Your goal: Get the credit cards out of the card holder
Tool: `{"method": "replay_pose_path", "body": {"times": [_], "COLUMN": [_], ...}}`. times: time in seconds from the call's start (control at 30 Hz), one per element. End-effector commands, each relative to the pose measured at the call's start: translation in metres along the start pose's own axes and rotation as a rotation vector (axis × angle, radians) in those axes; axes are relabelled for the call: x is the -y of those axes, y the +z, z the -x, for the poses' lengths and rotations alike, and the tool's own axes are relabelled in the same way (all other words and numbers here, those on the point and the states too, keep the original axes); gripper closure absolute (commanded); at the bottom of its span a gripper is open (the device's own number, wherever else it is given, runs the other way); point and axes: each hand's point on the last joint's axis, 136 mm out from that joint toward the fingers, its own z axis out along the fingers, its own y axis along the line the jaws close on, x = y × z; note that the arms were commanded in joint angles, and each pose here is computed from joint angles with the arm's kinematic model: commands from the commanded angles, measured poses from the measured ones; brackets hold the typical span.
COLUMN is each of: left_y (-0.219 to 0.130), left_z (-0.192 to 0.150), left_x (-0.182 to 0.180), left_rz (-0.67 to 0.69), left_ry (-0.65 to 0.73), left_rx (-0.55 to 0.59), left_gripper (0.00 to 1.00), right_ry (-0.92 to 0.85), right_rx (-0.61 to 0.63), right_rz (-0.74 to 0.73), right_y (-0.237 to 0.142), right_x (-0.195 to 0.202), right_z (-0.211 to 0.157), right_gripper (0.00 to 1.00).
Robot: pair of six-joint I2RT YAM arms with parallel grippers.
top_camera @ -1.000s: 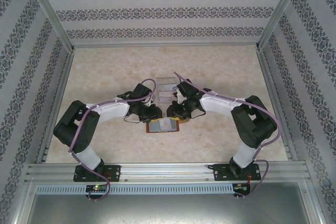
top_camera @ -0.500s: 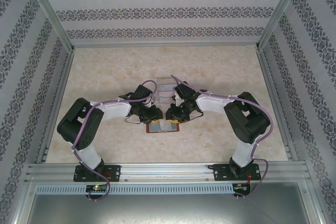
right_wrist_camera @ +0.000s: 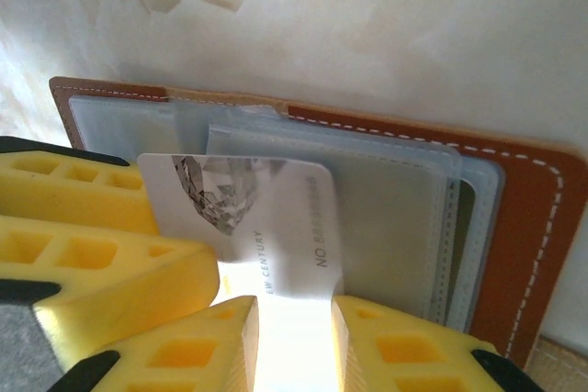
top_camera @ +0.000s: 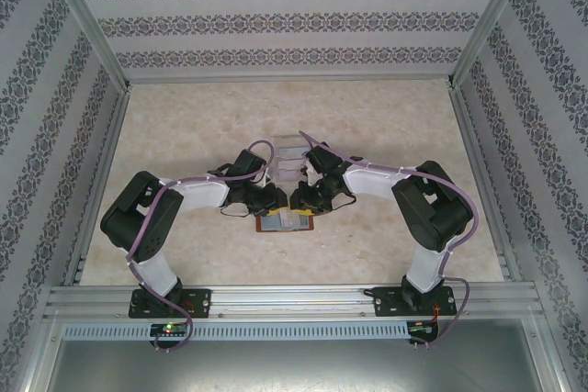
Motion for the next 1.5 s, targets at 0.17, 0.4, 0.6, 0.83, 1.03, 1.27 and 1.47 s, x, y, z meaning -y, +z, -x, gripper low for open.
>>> {"method": "replay_pose_path", "body": {"times": [0.17,0.4,0.6,0.83,1.03,1.27,1.47], "left_y": [-0.001,-0.010,-0.020,-0.031,-0.043,-0.055,-0.073], "left_z": [-0.003,-0.004,-0.005,-0.007,-0.008,-0.006,-0.004], "left_x": [-0.002,-0.006,-0.010,-0.008,-0.004,0.000,0.017], "left_rz": [0.015,0.056,0.086,0.106,0.130,0.182,0.185], "left_ry": [0.018,0.037,0.053,0.080,0.143,0.260,0.497], "left_rx": [0.007,0.017,0.029,0.030,0.026,0.000,-0.004], "left_gripper": [0.83,0.87,0.89,0.91,0.93,0.95,0.99], "right_ry": [-0.009,-0.004,-0.012,-0.019,-0.038,-0.062,-0.071], "right_rx": [0.003,0.011,0.015,0.020,0.035,0.065,0.088], "right_rz": [-0.003,-0.048,-0.072,-0.065,-0.039,-0.004,0.002], "right_y": [0.001,0.000,-0.003,-0.006,-0.014,-0.027,-0.038], "right_x": [-0.001,0.009,0.012,0.009,-0.002,-0.016,-0.017], "right_z": [0.001,0.001,0.001,0.003,0.006,0.011,0.016], "right_gripper": [0.71,0.71,0.71,0.71,0.71,0.71,0.71]}}
